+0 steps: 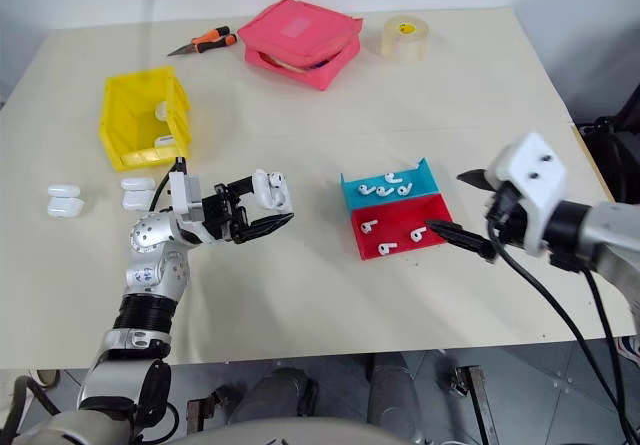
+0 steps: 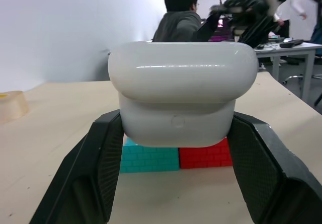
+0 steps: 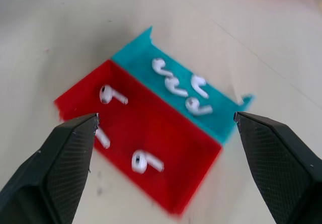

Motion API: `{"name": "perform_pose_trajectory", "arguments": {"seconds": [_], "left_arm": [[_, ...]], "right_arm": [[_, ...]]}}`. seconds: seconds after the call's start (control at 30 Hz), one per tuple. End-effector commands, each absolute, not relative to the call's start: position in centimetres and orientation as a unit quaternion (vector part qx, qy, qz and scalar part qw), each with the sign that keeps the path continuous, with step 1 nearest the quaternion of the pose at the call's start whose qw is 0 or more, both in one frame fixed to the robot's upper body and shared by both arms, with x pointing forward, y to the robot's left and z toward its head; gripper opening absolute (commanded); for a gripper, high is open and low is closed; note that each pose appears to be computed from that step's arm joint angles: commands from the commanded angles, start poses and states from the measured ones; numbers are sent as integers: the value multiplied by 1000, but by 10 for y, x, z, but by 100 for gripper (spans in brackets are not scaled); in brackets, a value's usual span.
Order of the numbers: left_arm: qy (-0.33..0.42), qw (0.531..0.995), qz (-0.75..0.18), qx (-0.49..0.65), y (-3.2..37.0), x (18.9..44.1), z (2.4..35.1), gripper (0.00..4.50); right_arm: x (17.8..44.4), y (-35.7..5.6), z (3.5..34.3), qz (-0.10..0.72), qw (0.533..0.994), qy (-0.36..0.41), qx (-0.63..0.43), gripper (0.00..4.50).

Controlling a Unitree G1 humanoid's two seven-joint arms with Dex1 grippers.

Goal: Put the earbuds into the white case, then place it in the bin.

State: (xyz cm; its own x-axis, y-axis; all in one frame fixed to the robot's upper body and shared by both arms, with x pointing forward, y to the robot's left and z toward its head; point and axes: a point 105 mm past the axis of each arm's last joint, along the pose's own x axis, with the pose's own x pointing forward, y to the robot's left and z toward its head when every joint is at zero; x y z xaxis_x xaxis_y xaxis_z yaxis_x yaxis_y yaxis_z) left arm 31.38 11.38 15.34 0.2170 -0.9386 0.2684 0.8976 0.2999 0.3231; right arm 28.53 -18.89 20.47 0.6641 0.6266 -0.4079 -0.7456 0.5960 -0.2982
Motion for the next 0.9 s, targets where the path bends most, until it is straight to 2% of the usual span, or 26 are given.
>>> {"name": "perform_pose_trajectory", "arguments": {"seconds": [0.03, 0.2, 0.3, 0.57, 0.67, 0.8, 0.9], "left_arm": [[-231, 779, -581, 55, 116, 307, 162, 275], [-231, 781, -578, 56, 116, 300, 160, 275], [-232, 783, -575, 56, 116, 295, 159, 275], [-232, 787, -569, 54, 114, 287, 157, 275], [-231, 788, -568, 52, 114, 286, 156, 275], [-231, 790, -566, 52, 114, 286, 156, 275], [-229, 794, -560, 51, 116, 288, 156, 275]], "right_arm": [[308, -186, 205, 388, 874, 144, -256, 449], [330, -177, 204, 402, 858, 155, -280, 449], [345, -169, 204, 409, 849, 161, -292, 392], [358, -150, 202, 433, 832, 173, -301, 392], [366, -142, 200, 433, 829, 178, -305, 332], [369, -134, 201, 444, 822, 177, -309, 193], [373, -122, 200, 454, 816, 179, -309, 193]]}}
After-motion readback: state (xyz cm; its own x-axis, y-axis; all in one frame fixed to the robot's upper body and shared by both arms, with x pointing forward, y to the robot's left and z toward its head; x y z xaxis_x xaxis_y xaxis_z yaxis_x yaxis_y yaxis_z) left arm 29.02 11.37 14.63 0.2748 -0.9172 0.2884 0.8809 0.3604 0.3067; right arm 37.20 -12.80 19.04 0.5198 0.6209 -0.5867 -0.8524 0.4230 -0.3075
